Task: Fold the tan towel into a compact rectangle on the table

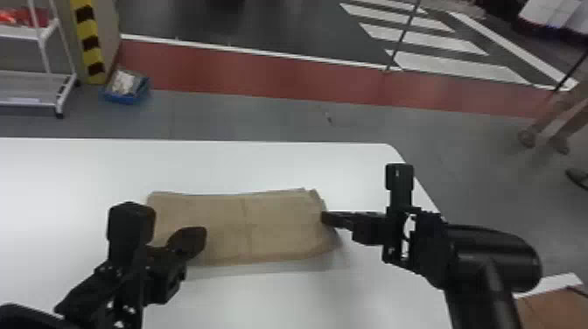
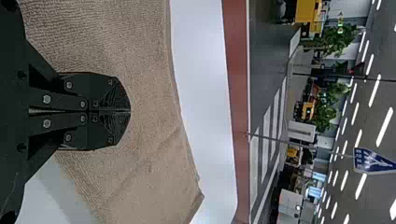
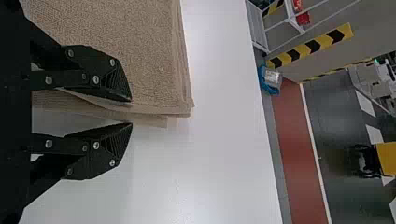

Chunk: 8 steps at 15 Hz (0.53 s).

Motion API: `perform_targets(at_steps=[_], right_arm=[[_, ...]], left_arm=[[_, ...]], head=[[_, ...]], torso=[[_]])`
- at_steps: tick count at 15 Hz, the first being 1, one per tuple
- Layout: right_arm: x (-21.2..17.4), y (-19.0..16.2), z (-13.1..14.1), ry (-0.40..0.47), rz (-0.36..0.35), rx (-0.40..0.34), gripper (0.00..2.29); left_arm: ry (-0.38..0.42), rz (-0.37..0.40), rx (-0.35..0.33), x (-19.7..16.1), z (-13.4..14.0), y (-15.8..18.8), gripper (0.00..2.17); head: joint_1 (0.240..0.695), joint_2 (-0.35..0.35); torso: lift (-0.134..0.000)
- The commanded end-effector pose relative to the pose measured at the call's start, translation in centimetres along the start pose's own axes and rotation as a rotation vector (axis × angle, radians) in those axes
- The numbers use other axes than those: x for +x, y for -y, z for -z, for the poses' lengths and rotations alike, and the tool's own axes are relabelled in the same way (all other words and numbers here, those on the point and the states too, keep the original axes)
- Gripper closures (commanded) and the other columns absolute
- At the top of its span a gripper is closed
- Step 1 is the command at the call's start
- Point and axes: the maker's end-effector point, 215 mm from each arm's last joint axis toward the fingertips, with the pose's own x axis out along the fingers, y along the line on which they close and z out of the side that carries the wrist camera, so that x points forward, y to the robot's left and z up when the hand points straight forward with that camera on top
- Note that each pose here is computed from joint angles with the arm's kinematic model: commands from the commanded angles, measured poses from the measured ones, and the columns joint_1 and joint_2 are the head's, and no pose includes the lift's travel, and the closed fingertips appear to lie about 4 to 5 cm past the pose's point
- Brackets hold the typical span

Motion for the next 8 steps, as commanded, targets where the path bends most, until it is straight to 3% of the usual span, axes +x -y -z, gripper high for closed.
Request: perform_targets(at_steps=[1,5,8], right_arm=[[0.2,-0.4,0.2,-0.015,-0.006,0.002,0.83],[0.2,-0.5,0.9,-0.036,-0.009,0.011,0.83],[-0.1,-1.2,1.1,-0.041,-0.046,0.036,1.25]], left_arm=[[-0.001,-0.002,-0.003,-0.3,0.2,-0.1,1.30],[0.005,-0.005,0.001,-0.7,-0.1,-0.3,1.30],[0.009,-0.005,0.000,-0.9,-0.1,-0.2,1.30]], head=[[0.695,-0.296],[0.695,-0.285],[0.695,-0.283]], torso=[[-0.124],[-0.124],[-0.124]])
